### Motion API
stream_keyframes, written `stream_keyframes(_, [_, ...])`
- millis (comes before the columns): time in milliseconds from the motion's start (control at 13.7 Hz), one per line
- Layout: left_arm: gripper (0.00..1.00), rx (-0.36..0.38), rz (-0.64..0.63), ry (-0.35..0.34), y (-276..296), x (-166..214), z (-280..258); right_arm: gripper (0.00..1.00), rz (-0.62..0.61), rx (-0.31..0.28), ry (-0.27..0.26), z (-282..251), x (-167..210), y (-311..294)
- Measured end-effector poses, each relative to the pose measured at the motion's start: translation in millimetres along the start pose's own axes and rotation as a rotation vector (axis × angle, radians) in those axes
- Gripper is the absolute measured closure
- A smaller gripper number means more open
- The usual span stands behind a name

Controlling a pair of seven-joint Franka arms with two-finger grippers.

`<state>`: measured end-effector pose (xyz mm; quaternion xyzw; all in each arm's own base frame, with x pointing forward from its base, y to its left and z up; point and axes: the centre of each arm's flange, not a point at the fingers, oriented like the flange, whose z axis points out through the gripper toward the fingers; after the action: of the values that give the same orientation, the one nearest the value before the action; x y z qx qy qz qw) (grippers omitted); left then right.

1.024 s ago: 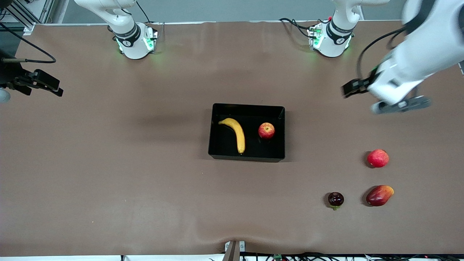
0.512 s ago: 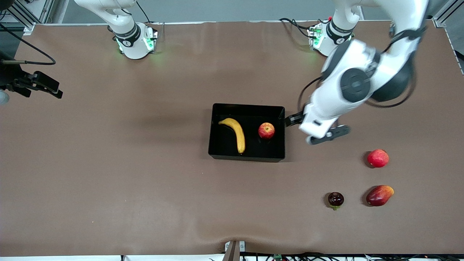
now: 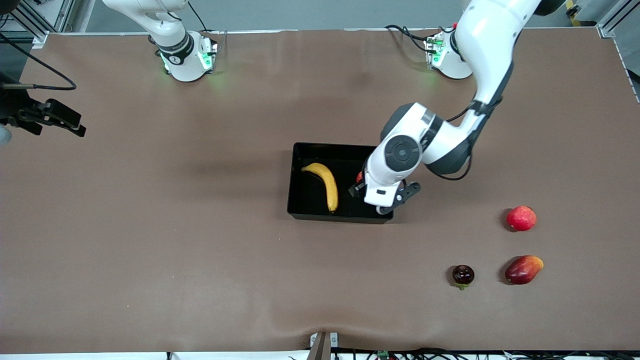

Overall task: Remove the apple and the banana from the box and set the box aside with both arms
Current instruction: 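Reach the left gripper into the black box and grasp the red apple, then lift the apple out with the left gripper and carry it beside the fruits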

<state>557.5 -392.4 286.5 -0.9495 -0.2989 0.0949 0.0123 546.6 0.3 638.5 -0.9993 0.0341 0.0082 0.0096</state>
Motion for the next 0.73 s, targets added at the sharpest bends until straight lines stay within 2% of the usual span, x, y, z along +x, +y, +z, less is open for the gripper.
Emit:
stream_keyframes(293, [0.00, 0.076, -0.028, 0.024, 4, -5, 48, 0.00, 0.000, 0.000, -0.001, 1, 0, 0])
stream_keyframes(732, [0.00, 0.130, -0.014, 0.018, 5, -11, 85, 0.00, 0.000, 0.000, -0.002, 1, 1, 0])
